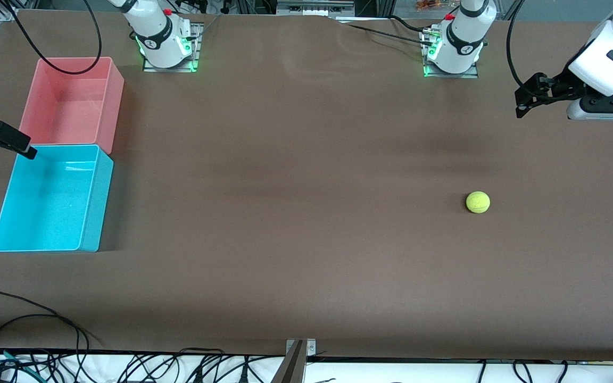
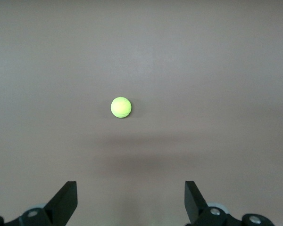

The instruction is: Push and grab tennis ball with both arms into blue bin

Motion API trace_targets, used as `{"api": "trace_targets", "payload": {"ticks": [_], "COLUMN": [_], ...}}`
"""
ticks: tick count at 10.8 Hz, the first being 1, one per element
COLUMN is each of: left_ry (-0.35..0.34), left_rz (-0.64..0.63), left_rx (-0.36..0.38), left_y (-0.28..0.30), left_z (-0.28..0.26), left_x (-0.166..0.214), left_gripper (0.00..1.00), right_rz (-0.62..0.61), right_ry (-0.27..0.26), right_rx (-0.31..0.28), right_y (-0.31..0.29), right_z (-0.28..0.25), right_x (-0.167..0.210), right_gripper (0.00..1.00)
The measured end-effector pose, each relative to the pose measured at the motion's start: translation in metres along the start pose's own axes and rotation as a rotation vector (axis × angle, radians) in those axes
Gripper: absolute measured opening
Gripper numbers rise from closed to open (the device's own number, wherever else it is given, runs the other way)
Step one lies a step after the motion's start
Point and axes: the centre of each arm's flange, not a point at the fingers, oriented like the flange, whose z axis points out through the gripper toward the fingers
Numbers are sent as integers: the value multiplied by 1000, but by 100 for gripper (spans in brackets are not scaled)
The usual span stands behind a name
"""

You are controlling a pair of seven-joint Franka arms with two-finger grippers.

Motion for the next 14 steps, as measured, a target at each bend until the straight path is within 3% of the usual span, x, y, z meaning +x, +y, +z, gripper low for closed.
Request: {"api": "trace_targets", "payload": {"ticks": [14], "left_ry": [-2], "left_rz": [-3], "left_rx": [0], "left_y": [-1], "left_z": [1], "left_x": [1], "left_gripper": [100], "right_rz": [3], "right_ry": [-9], "right_rx": [0], "right_y": [0], "right_z": [3], "right_x": [1], "right_gripper": [100]}}
